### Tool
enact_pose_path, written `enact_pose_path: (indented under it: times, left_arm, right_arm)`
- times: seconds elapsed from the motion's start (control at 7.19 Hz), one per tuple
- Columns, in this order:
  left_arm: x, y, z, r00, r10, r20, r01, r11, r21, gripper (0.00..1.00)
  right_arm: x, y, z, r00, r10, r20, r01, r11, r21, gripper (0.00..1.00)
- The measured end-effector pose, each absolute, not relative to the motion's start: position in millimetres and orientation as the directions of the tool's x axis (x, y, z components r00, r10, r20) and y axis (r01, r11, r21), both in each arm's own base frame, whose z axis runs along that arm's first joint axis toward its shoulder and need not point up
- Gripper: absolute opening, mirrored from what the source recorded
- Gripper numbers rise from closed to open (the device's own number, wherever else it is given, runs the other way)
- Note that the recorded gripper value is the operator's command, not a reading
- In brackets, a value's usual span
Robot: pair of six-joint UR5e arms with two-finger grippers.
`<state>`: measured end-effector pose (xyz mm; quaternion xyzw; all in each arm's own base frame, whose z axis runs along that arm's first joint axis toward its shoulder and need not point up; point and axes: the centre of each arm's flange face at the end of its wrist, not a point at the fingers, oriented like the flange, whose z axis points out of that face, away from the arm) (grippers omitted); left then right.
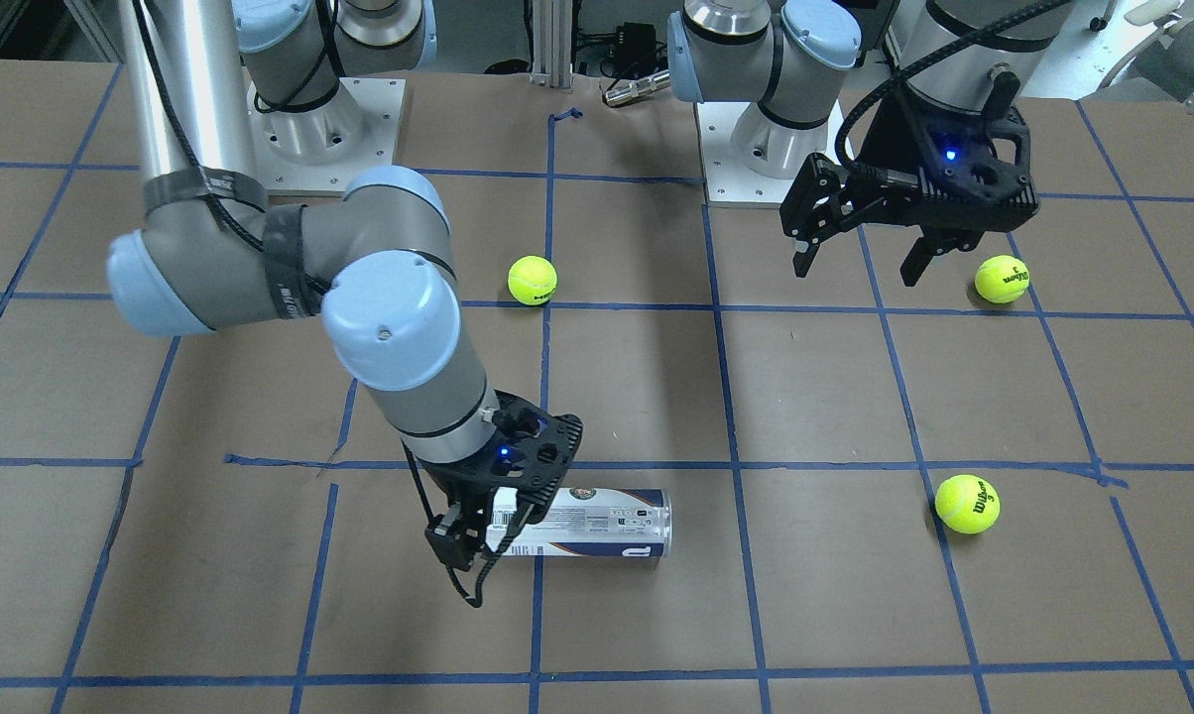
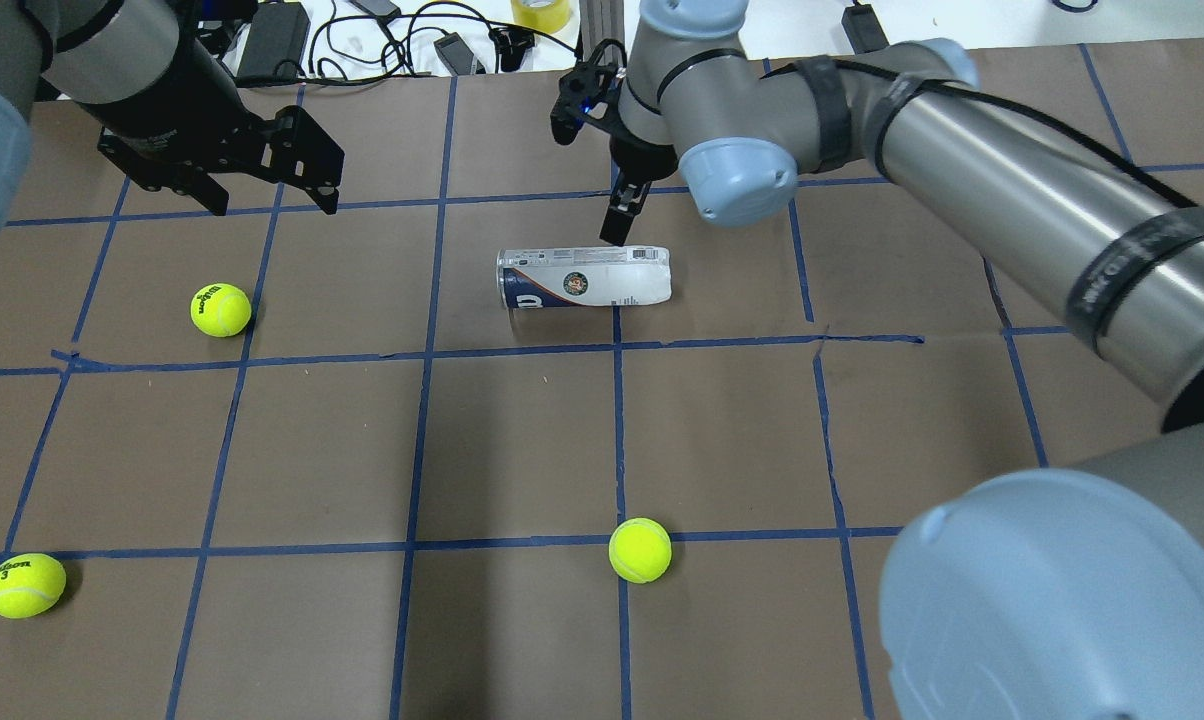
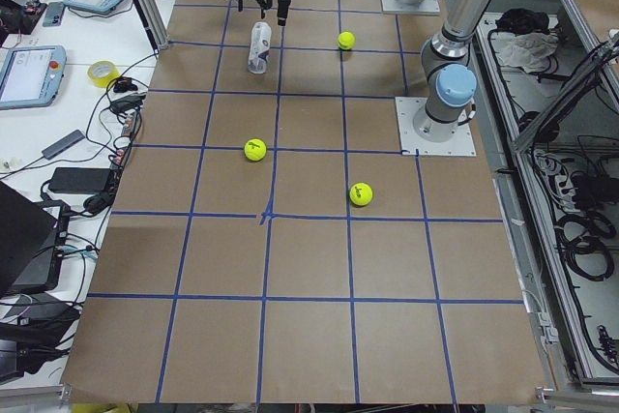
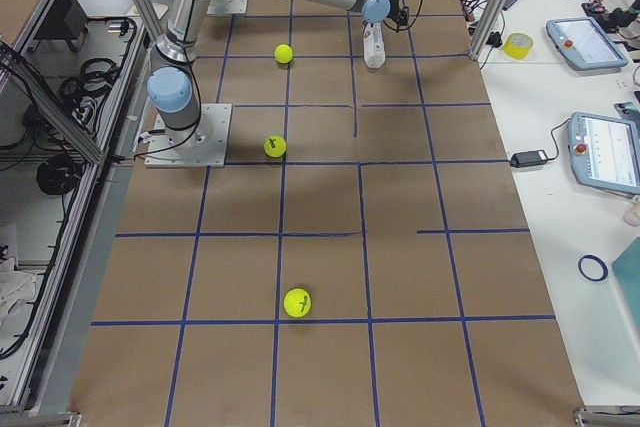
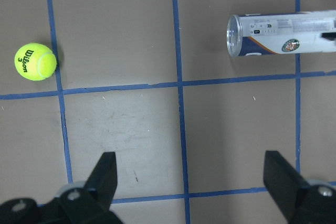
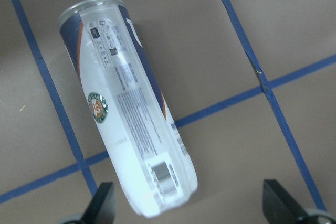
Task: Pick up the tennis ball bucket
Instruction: 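Open and raise the right gripper away from the tube while the left gripper approaches it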
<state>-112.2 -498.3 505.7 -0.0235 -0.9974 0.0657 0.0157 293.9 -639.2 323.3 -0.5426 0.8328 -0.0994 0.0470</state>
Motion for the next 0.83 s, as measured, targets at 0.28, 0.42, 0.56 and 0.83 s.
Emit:
enact_pose_path:
  times: [0.28, 0.42, 0.56, 0.83]
  left_arm:
    - [-116, -496, 494, -0.998, 0.051, 0.038, 0.047, 0.993, -0.112, 1.00]
    - [-117, -496, 491, -0.998, 0.052, 0.038, 0.048, 0.993, -0.110, 1.00]
    - [-117, -497, 488, -0.998, 0.049, 0.040, 0.044, 0.994, -0.103, 1.00]
    - [-117, -518, 457, -0.997, 0.041, 0.059, 0.038, 0.997, -0.060, 1.00]
  right_arm:
    - [243, -624, 386, -0.524, -0.852, -0.004, -0.834, 0.514, -0.201, 1.00]
    - [229, -606, 414, -0.602, -0.797, -0.037, -0.781, 0.598, -0.178, 1.00]
    - [218, -585, 443, -0.683, -0.728, -0.065, -0.714, 0.683, -0.150, 1.00]
    - [202, -556, 482, -0.841, -0.532, -0.095, -0.521, 0.845, -0.121, 1.00]
